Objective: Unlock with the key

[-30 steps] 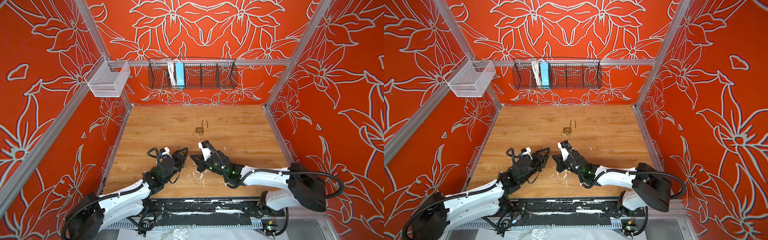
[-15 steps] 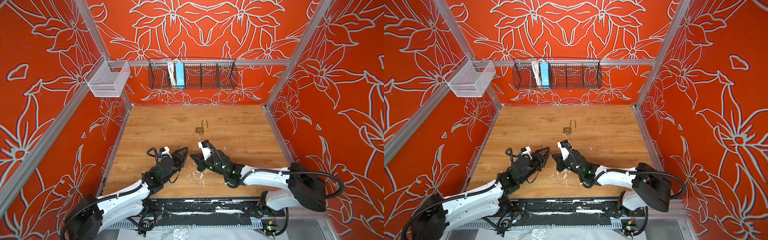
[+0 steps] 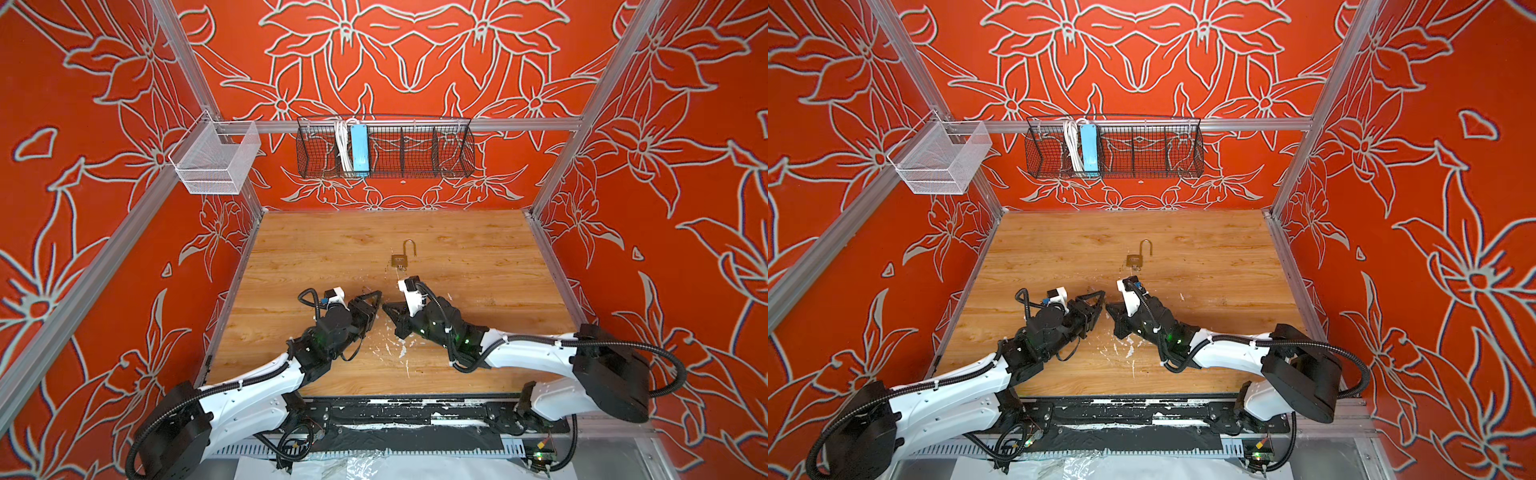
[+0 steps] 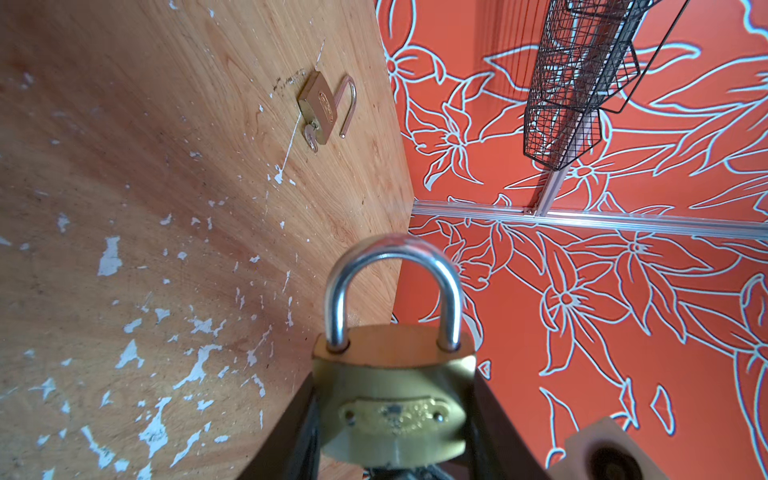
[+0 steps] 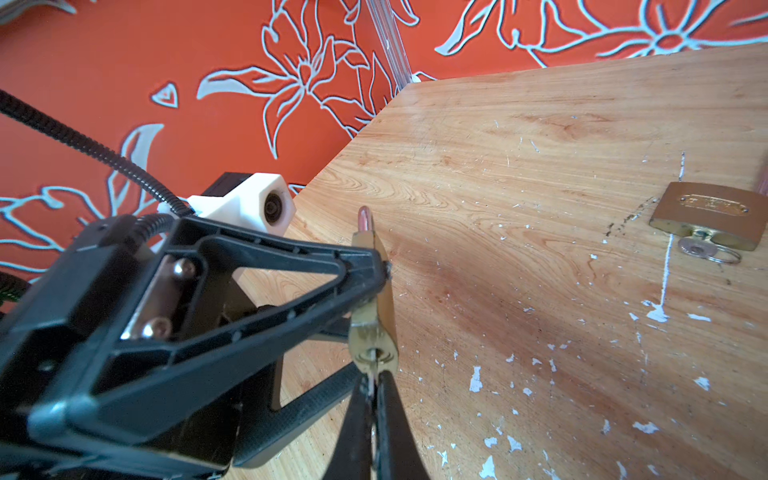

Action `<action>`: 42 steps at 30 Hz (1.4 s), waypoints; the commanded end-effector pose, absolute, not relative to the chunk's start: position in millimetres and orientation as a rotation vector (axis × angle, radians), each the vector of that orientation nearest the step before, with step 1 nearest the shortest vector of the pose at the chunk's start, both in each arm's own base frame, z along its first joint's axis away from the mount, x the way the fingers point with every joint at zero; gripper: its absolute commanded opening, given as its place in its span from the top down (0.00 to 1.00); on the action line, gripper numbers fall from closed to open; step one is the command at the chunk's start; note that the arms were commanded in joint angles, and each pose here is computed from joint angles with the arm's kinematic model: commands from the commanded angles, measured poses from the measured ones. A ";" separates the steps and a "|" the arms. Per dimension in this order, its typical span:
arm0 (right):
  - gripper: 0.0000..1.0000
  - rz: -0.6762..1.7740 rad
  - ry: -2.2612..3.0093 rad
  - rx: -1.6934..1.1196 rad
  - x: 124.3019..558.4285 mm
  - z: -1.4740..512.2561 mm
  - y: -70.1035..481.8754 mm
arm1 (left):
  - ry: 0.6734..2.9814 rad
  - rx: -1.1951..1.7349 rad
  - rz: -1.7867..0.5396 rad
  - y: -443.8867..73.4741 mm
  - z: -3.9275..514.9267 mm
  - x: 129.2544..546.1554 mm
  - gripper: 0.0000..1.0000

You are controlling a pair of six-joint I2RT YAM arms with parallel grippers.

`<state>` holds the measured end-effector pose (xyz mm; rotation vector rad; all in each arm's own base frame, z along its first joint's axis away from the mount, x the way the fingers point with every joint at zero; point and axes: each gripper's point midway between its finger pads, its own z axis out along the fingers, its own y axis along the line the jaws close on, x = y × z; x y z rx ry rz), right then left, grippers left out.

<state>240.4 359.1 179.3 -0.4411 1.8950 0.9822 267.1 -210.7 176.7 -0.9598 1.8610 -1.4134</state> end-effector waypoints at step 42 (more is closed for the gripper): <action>0.70 1.146 1.883 -0.694 198.4 173.2 351.7 | 1.952 -1.072 -1.324 -207.8 181.2 255.2 1.00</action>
